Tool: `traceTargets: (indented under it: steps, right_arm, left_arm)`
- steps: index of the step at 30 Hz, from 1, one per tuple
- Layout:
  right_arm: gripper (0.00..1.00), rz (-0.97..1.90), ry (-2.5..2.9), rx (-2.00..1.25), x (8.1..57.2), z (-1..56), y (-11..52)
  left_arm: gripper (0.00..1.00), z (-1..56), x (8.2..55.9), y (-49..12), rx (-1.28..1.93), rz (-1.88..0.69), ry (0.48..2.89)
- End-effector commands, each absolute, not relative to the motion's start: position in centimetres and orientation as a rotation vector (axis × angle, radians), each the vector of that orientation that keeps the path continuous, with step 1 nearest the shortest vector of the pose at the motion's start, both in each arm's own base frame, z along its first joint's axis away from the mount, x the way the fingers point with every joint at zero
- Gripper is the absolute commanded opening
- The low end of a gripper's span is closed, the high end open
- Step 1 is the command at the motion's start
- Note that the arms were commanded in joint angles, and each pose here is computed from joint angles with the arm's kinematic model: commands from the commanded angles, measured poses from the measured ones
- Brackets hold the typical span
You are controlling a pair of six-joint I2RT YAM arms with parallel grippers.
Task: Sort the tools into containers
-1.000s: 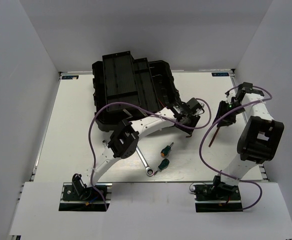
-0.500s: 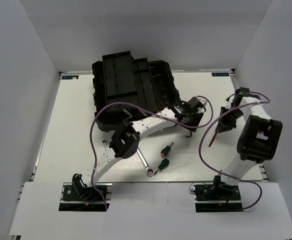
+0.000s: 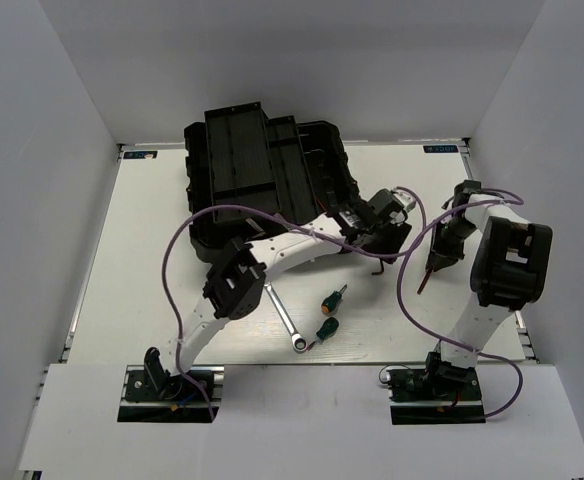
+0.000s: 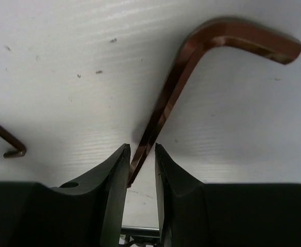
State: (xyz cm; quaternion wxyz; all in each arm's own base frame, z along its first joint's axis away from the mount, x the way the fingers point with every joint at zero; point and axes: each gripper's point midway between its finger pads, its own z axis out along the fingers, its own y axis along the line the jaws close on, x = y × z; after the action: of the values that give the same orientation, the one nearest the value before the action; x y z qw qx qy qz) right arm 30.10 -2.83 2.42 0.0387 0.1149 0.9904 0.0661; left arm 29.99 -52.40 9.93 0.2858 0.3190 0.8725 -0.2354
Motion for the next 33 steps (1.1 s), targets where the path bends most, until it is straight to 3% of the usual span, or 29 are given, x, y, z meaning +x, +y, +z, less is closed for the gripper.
traceTargets:
  steps: [1,7,14,18,25,33]
  right_arm:
    - [0.32,0.141,3.017,0.358,31.0,1.7,-3.0]
    - [0.32,0.02,3.043,0.4,30.3,-0.1,-3.7]
    - [0.0,0.029,3.05,0.428,29.9,-0.9,-3.4]
    - [0.0,0.076,2.967,0.344,32.1,1.7,-3.5]
    - [0.0,0.414,2.733,0.068,37.7,10.9,0.5]
    - [0.0,0.851,2.419,-0.184,42.0,21.6,9.3]
  left_arm:
    - [0.69,23.4,30.6,-51.0,0.775,-0.679,2.073]
    - [0.69,27.5,30.2,-45.8,0.648,-0.568,2.049]
    - [0.69,25.9,28.5,-40.7,0.545,-0.493,2.112]
    - [0.69,26.3,27.6,-38.6,0.498,-0.496,2.109]
    - [0.69,25.8,26.1,-34.5,0.391,-0.493,2.126]
    - [0.66,22.8,22.6,-30.4,0.366,-0.46,2.25]
